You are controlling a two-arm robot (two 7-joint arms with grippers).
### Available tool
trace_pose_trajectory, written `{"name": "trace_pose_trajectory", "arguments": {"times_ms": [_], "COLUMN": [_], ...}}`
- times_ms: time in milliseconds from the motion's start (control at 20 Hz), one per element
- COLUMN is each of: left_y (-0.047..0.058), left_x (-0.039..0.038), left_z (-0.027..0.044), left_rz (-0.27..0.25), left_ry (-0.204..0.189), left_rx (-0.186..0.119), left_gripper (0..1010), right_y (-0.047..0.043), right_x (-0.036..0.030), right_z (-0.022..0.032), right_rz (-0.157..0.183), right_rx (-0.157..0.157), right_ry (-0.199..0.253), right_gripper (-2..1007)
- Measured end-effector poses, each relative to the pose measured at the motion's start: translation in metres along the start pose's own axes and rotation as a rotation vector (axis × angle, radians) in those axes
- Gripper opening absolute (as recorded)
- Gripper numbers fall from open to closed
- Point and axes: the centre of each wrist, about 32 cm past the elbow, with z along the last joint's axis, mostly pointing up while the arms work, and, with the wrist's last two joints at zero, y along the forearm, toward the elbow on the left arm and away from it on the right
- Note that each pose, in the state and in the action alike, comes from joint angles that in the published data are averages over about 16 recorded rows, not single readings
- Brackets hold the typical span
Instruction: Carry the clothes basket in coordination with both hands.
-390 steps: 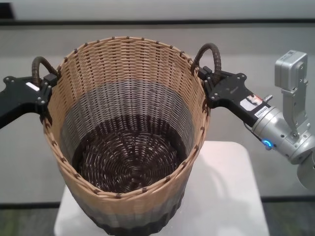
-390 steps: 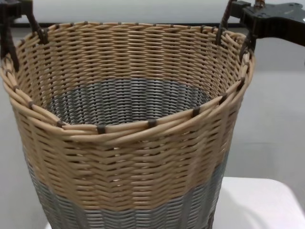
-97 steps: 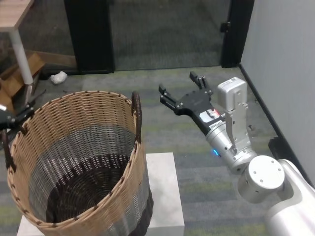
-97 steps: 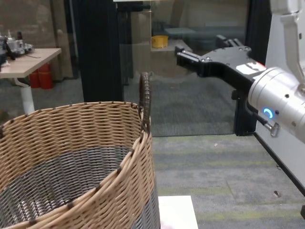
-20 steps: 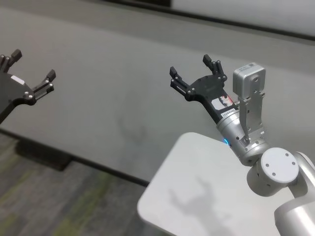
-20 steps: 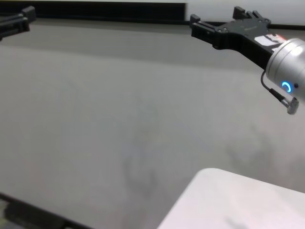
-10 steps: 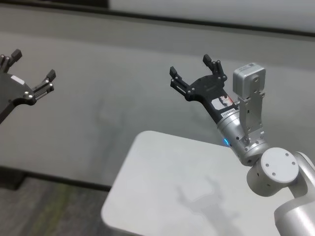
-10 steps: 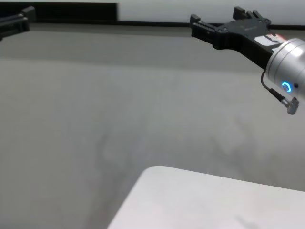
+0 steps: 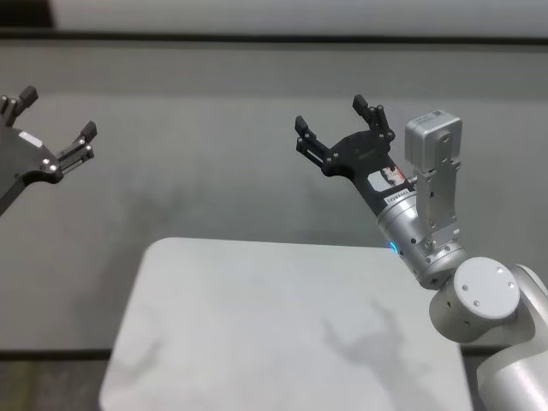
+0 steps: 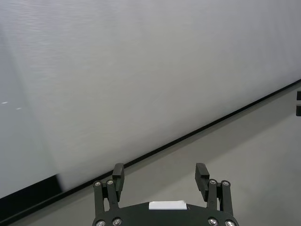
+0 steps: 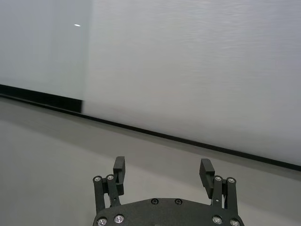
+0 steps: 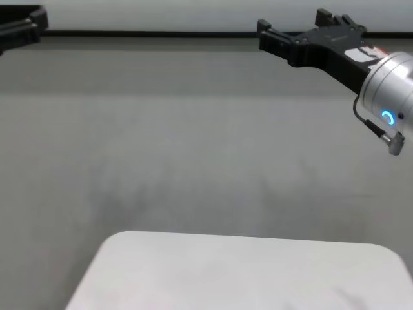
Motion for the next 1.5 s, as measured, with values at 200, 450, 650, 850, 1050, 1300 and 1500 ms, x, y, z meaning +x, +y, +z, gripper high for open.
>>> {"name": "trace_pose_trajectory", "arguments": {"times_ms": [200,450,650,850,1050,1300,1500], "left_y": [0.0,0.0,0.0,0.0,0.0,0.0,0.0], "left_x": [0.0,0.0,0.0,0.0,0.0,0.0,0.0], "left_z": [0.0,0.0,0.0,0.0,0.0,0.0,-0.0001], "left_rz": [0.0,0.0,0.0,0.0,0.0,0.0,0.0], "left_ry": [0.0,0.0,0.0,0.0,0.0,0.0,0.0], "left_rx": [0.0,0.0,0.0,0.0,0.0,0.0,0.0], "left_gripper": [1002,1002,1002,1002,1002,1002,1002], "right_y": [0.0,0.0,0.0,0.0,0.0,0.0,0.0], "right_x": [0.0,0.0,0.0,0.0,0.0,0.0,0.0], "right_z": [0.0,0.0,0.0,0.0,0.0,0.0,0.0], "right_rz": [0.0,0.0,0.0,0.0,0.0,0.0,0.0], "right_rx": [0.0,0.0,0.0,0.0,0.0,0.0,0.0], "right_ry": [0.0,0.0,0.0,0.0,0.0,0.0,0.0], "right_gripper": [1005,1005,1005,1005,1005,1005,1005]}}
